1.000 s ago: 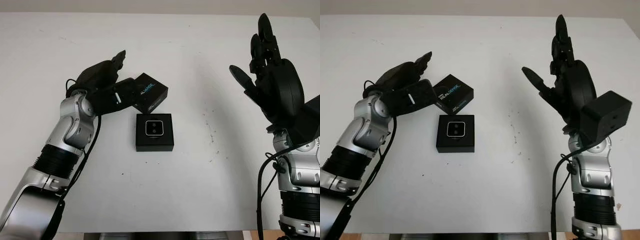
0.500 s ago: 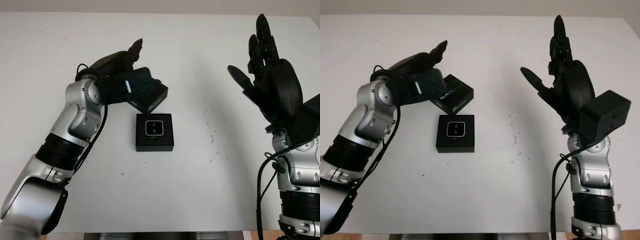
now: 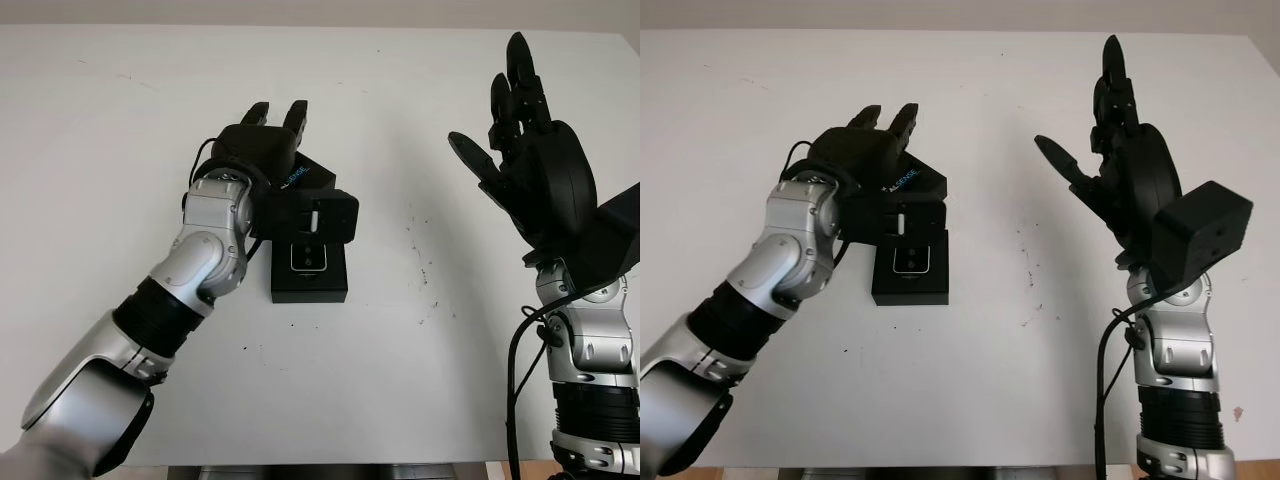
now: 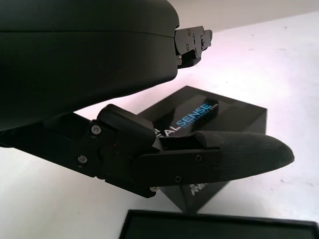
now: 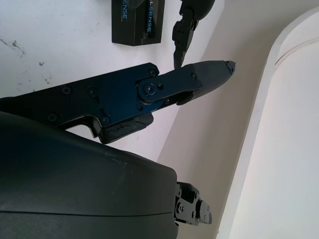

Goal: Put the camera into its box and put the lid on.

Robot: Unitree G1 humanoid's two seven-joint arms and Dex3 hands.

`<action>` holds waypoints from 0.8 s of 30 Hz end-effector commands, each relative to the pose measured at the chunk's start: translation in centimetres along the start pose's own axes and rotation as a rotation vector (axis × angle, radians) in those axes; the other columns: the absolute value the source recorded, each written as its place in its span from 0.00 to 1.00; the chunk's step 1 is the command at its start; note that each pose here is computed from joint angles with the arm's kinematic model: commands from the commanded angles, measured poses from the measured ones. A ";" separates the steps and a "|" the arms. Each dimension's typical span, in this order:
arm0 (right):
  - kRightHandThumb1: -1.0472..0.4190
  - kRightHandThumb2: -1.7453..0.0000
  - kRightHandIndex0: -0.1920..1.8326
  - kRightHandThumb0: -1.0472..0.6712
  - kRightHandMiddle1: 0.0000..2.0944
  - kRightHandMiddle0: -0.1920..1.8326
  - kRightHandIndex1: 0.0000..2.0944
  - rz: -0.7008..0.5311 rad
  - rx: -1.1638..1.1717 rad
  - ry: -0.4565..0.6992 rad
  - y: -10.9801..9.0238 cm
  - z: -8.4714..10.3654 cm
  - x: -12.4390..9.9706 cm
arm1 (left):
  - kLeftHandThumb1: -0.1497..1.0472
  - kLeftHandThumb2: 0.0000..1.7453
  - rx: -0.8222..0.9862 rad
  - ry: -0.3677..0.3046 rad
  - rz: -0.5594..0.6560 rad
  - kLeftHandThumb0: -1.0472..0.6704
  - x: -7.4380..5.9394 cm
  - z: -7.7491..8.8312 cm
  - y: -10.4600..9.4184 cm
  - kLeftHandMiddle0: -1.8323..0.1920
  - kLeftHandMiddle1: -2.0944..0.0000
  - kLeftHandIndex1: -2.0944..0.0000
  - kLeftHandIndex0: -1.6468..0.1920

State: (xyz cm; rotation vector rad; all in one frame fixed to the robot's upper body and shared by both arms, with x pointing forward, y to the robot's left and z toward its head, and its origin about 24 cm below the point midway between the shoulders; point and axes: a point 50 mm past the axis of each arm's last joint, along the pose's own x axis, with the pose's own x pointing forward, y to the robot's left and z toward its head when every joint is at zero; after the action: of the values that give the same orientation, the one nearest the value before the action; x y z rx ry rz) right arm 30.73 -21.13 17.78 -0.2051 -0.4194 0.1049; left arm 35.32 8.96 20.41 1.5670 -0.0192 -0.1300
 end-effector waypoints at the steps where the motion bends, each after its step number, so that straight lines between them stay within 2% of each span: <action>1: 0.00 0.96 0.00 0.21 0.01 0.00 0.00 -0.002 -0.006 -0.007 0.1 0.3 -0.2 | 1.00 0.30 0.009 -0.005 0.028 0.00 -0.2 0.8 0.4 1.00 1.00 1.00 1.00; 9: 0.00 0.96 0.00 0.23 0.01 0.00 0.00 -0.003 0.001 -0.007 0.0 0.1 -0.4 | 1.00 0.24 0.017 0.031 0.063 0.00 0.1 1.3 -0.3 1.00 1.00 1.00 1.00; 19: 0.00 0.96 0.00 0.21 0.01 0.00 0.00 0.003 -0.003 -0.009 0.0 0.4 -0.4 | 1.00 0.16 0.156 0.051 0.113 0.00 0.6 2.0 -0.4 0.91 0.96 1.00 1.00; 24: 0.00 0.96 0.00 0.21 0.01 0.00 0.00 0.005 0.000 -0.019 -0.1 0.5 -0.5 | 1.00 0.11 0.174 0.069 0.086 0.03 1.0 1.9 -0.6 0.91 0.96 1.00 1.00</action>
State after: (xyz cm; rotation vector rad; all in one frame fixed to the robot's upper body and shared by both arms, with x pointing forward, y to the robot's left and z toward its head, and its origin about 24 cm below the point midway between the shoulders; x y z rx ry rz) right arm 30.46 -21.05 17.69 -0.2012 -0.4160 0.1120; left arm 36.04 7.56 19.04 1.7340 -0.0211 -0.0108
